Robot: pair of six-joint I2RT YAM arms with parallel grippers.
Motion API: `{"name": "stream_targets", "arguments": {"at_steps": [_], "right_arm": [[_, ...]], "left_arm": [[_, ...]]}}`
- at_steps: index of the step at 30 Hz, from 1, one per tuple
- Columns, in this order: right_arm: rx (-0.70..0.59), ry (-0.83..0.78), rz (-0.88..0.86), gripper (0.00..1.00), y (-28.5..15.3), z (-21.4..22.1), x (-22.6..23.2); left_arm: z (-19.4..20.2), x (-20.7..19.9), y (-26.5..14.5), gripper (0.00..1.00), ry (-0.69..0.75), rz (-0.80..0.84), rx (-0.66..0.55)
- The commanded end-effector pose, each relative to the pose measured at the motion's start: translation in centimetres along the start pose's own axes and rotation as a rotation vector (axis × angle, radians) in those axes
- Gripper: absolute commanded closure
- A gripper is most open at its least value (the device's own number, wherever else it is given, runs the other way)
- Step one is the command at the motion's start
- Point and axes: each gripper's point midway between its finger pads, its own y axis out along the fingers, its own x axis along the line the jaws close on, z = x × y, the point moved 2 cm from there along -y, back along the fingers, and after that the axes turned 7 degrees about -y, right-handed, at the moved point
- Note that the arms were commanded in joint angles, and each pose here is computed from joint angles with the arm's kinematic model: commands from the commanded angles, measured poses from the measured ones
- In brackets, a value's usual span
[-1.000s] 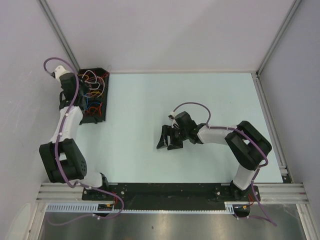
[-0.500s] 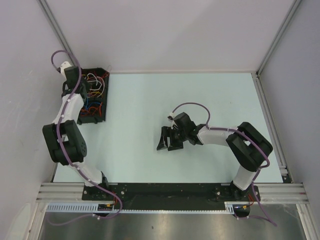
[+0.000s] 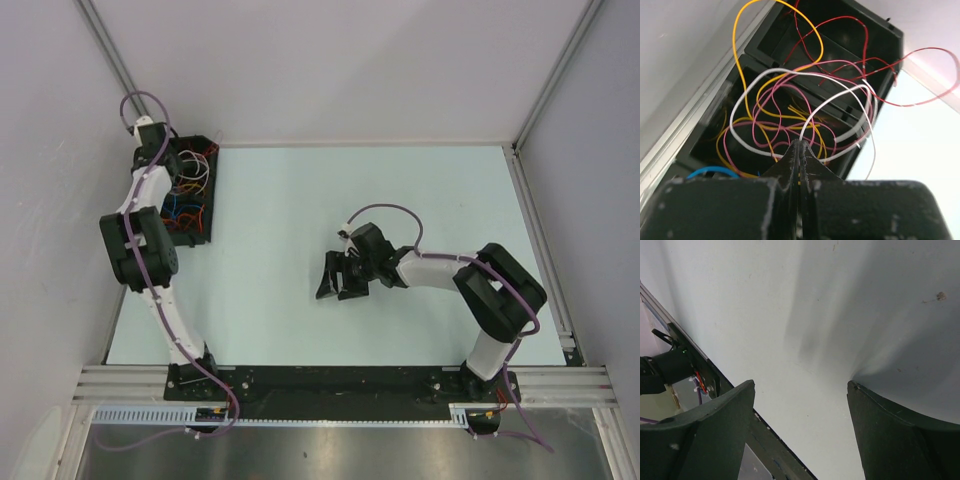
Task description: Untangle the cables
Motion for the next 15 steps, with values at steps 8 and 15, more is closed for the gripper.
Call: {"name": "stream_targets", "arguments": {"at_steps": [8, 15], "right_arm": [[0.026, 0.048, 0.049, 0.2, 0.0, 0.1, -3.4], [0.025, 0.056, 0.05, 0.2, -0.2, -0.2, -4.0]], "left_arm": [[0.0, 3.4, 4.1, 1.0, 0.071, -0.092, -0.03], [-0.5, 4.7, 4.5, 0.97, 0.084, -0.129, -0.028]]}}
